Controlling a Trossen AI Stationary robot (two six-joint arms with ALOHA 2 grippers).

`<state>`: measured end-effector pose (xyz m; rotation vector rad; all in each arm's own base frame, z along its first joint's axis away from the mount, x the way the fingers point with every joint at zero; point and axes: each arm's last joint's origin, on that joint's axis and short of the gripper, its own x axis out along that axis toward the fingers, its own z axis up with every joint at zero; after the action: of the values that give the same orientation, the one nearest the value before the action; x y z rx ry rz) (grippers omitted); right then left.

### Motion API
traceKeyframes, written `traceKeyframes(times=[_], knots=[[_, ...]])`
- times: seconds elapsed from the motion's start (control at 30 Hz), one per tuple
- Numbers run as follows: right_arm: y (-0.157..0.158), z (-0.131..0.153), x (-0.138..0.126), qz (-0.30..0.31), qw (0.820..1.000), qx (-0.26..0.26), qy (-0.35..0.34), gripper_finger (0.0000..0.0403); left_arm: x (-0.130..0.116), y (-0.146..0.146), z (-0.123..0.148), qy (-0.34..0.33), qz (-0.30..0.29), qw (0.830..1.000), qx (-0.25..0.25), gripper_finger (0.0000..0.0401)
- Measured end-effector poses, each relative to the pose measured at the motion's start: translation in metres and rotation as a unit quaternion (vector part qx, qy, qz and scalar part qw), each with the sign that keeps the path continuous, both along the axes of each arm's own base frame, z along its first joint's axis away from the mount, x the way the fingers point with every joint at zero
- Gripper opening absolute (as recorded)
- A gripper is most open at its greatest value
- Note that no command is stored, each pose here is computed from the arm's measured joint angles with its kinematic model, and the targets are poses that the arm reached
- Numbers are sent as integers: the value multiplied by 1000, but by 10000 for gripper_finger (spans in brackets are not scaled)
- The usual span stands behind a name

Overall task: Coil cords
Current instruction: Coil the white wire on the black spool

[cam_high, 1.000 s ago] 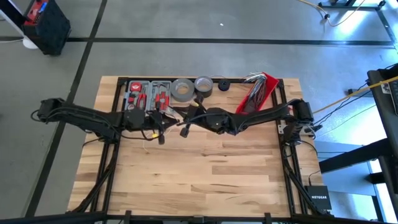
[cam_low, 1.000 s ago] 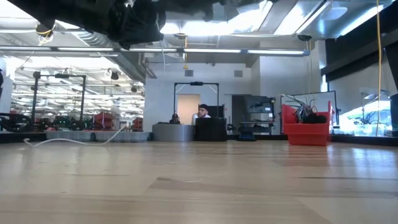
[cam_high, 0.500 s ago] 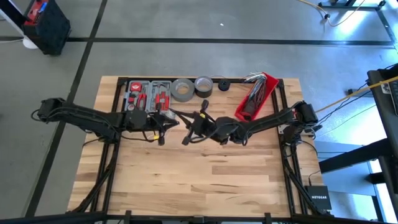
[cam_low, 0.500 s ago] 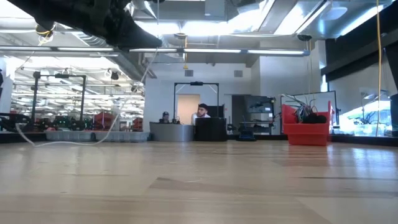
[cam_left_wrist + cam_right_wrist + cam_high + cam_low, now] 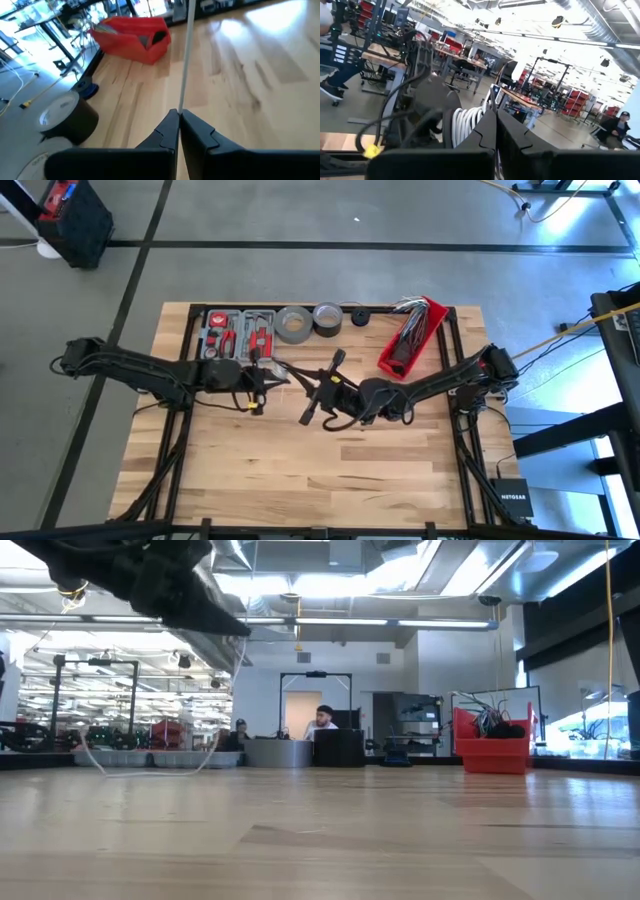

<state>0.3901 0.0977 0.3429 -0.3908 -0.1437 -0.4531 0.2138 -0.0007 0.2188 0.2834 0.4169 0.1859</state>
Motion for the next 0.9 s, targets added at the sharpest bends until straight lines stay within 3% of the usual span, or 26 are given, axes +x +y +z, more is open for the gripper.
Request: traceKeyframes(times=[0.3,0.67,0.9], knots=[[0,-4,1,6,999,-17,32,5,-7,5,4,0,29,1000,7,3],[-2,-17,7,94,987,-73,104,5,-66,9,40,-62,83,994,24,2],[-20,-28,10,44,983,-71,166,5,-100,10,54,-121,86,989,5,2]])
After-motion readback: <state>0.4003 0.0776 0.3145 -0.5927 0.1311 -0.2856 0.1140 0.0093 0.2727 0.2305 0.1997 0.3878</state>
